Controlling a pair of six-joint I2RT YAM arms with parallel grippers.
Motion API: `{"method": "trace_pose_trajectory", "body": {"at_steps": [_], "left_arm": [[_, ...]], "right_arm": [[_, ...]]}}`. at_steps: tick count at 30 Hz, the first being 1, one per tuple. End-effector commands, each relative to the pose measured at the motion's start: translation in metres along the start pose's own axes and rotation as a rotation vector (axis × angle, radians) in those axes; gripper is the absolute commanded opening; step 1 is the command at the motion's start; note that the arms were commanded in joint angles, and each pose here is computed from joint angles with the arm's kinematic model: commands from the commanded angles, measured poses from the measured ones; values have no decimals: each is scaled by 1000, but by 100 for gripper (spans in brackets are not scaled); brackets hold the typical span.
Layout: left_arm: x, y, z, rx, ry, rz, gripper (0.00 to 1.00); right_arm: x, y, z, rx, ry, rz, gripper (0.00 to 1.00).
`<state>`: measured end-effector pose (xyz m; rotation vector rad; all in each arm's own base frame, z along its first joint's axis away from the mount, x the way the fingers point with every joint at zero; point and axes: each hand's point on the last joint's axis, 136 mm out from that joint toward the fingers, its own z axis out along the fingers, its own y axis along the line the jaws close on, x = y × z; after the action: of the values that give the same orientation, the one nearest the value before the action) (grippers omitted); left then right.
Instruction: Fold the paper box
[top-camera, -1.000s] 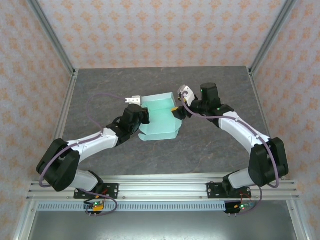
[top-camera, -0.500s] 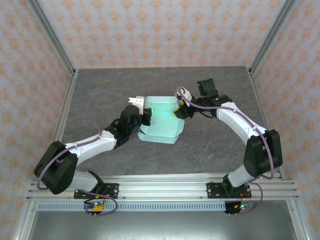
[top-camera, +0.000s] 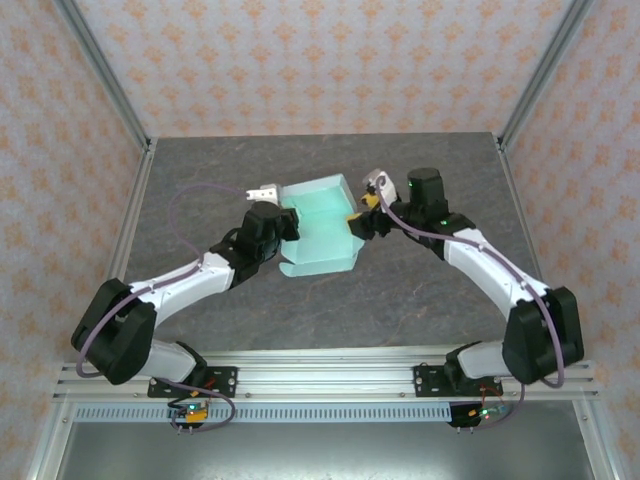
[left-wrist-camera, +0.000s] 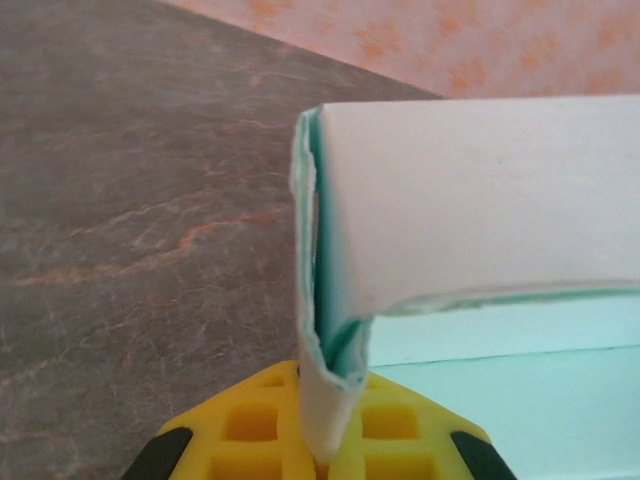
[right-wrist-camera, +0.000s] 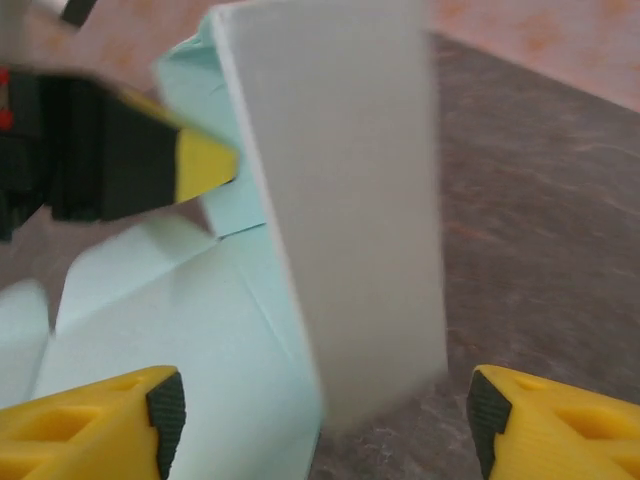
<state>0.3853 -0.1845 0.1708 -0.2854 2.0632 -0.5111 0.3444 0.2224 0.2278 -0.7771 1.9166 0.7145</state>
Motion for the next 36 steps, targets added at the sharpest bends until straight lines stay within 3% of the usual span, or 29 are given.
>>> {"method": "trace_pose_trajectory", "body": {"at_steps": [1, 5, 12, 20, 23, 29, 31, 32, 36], "left_arm": [[-2, 21, 8, -99, -7, -297, 0], [-2, 24, 15, -139, -11, -428, 0], [-12, 18, 26, -121, -59, -575, 0], [-19, 8, 36, -102, -64, -604, 0], [-19, 4, 38, -79, -62, -609, 0], [-23, 2, 36, -58, -79, -591, 3], [-26, 0, 34, -43, -81, -575, 10], [-27, -2, 33, -33, -81, -568, 18], [-33, -19, 24, 88, -54, -516, 74]], "right_arm": [[-61, -52, -43, 319, -349, 491, 78], [-50, -26, -52, 285, -419, 793, 78], [-26, 44, -37, 189, -367, 895, 77], [-25, 65, -2, 178, -288, 912, 72], [-23, 63, 21, 193, -250, 921, 60], [-14, 52, 43, 249, -233, 941, 14], [-11, 51, 44, 261, -229, 927, 1], [-11, 50, 44, 268, -226, 907, 0], [-12, 37, 32, 334, -184, 738, 0]]}}
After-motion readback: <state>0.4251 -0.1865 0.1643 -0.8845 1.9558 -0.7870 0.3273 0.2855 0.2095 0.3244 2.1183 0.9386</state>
